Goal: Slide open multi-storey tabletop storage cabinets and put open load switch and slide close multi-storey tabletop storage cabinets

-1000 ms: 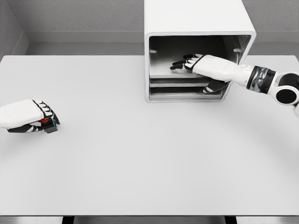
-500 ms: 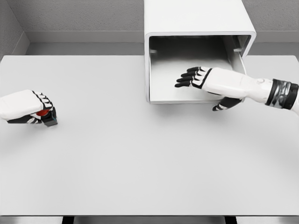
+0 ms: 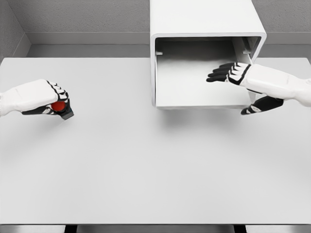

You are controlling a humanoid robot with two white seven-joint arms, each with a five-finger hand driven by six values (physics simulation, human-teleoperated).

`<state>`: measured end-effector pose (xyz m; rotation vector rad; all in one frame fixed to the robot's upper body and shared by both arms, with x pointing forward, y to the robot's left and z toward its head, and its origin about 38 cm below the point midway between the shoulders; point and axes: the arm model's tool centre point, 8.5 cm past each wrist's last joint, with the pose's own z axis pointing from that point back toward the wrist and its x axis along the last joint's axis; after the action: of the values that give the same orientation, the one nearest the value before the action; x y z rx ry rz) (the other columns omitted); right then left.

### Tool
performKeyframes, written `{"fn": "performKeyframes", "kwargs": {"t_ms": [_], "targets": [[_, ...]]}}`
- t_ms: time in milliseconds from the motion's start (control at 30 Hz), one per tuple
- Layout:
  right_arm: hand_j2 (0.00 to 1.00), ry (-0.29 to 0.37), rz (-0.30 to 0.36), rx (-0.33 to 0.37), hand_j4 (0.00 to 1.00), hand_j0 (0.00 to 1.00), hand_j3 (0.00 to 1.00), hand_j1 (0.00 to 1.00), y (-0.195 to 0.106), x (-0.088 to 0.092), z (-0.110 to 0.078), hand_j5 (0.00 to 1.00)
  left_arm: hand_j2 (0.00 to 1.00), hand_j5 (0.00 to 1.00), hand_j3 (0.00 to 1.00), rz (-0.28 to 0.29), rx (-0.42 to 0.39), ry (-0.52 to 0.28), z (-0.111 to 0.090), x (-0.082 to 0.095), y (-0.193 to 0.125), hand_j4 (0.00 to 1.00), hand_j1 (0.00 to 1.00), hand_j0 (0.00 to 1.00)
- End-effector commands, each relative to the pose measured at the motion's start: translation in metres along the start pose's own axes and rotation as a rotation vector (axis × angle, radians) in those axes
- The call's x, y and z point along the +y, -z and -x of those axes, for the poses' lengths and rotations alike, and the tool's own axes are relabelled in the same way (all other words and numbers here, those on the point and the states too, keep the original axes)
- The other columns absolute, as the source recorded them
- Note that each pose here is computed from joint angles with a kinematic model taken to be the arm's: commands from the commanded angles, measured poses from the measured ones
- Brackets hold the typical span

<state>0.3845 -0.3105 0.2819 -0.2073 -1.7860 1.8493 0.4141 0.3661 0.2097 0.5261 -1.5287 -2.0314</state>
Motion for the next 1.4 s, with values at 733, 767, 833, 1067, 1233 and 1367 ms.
{"fn": "performKeyframes", "kwargs": {"t_ms": [733, 767, 833, 1067, 1233, 1367], "targets": [[1.0, -0.084, -0.094, -0.035, 1.0, 1.0, 1.0, 1.0, 0.058, 0.023, 0.016, 1.0, 0.37, 0.37, 0.37, -0.142, -0.114, -0.004, -0.022, 0.045, 0.05, 0.37, 0.37, 0.37], [1.0, -0.081, -0.096, -0.033, 1.0, 1.0, 1.0, 1.0, 0.058, 0.024, 0.016, 1.0, 0.37, 0.37, 0.37, -0.147, -0.123, -0.004, -0.023, 0.046, 0.055, 0.37, 0.37, 0.37], [1.0, -0.073, -0.101, -0.009, 1.0, 1.0, 1.0, 1.0, 0.055, 0.027, 0.022, 1.0, 0.37, 0.37, 0.37, -0.152, -0.133, 0.001, -0.026, 0.049, 0.058, 0.37, 0.37, 0.37], [1.0, -0.078, -0.125, 0.01, 1.0, 1.0, 1.0, 1.0, 0.046, 0.034, 0.028, 1.0, 0.36, 0.36, 0.36, -0.188, -0.186, 0.021, -0.04, 0.065, 0.071, 0.36, 0.36, 0.36], [1.0, -0.075, -0.132, 0.01, 1.0, 1.0, 1.0, 1.0, 0.045, 0.038, 0.028, 1.0, 0.36, 0.36, 0.36, -0.215, -0.225, 0.036, -0.05, 0.078, 0.08, 0.36, 0.36, 0.36], [1.0, -0.083, -0.14, 0.013, 1.0, 1.0, 1.0, 1.0, 0.044, 0.041, 0.028, 1.0, 0.36, 0.36, 0.36, -0.231, -0.226, 0.039, -0.049, 0.087, 0.08, 0.36, 0.36, 0.36]]}}
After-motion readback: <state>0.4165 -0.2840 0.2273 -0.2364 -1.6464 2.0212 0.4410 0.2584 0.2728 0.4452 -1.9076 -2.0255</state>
